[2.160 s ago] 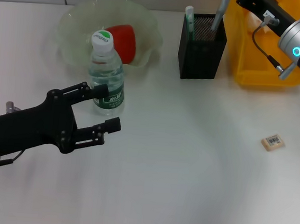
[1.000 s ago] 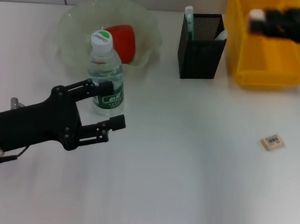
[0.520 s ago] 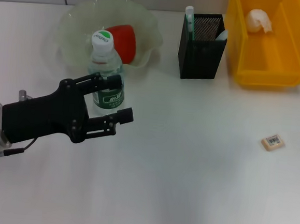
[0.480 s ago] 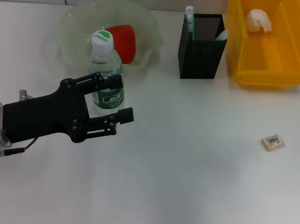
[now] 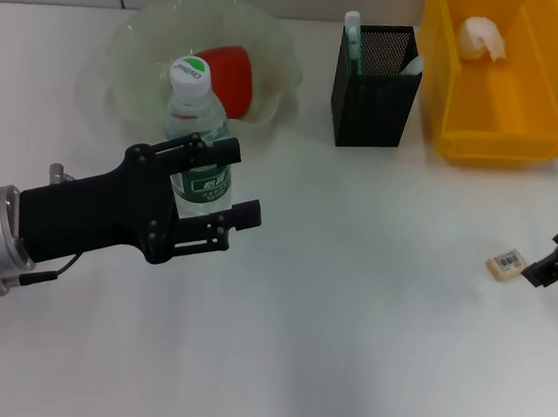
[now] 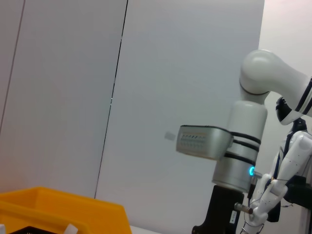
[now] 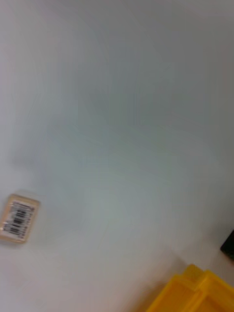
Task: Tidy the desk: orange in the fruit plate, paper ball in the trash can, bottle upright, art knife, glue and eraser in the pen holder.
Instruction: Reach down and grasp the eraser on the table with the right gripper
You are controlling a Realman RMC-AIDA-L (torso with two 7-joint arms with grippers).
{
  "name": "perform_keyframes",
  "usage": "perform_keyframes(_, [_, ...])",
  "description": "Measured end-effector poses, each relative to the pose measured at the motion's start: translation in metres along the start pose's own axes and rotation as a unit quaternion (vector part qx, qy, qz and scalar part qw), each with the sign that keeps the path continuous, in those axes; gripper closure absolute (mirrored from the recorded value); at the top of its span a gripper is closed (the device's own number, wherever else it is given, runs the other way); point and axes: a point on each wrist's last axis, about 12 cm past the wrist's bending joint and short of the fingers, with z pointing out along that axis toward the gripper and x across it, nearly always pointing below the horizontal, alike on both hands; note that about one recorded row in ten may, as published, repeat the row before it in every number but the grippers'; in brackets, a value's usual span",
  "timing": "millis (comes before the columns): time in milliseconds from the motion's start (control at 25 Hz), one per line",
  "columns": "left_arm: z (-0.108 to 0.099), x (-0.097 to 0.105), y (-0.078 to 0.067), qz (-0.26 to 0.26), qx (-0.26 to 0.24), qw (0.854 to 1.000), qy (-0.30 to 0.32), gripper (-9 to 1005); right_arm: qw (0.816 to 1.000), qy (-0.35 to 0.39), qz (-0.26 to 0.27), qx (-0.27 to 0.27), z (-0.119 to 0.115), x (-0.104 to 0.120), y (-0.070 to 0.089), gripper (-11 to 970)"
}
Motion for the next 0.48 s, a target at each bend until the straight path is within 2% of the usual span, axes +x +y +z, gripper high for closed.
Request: perform_keyframes(480, [0.0, 0.003, -0.002, -0.001, -0.003, 1.0, 0.001, 222, 1.0, 0.003, 0.009, -0.01, 0.032, -0.014, -0.005, 329])
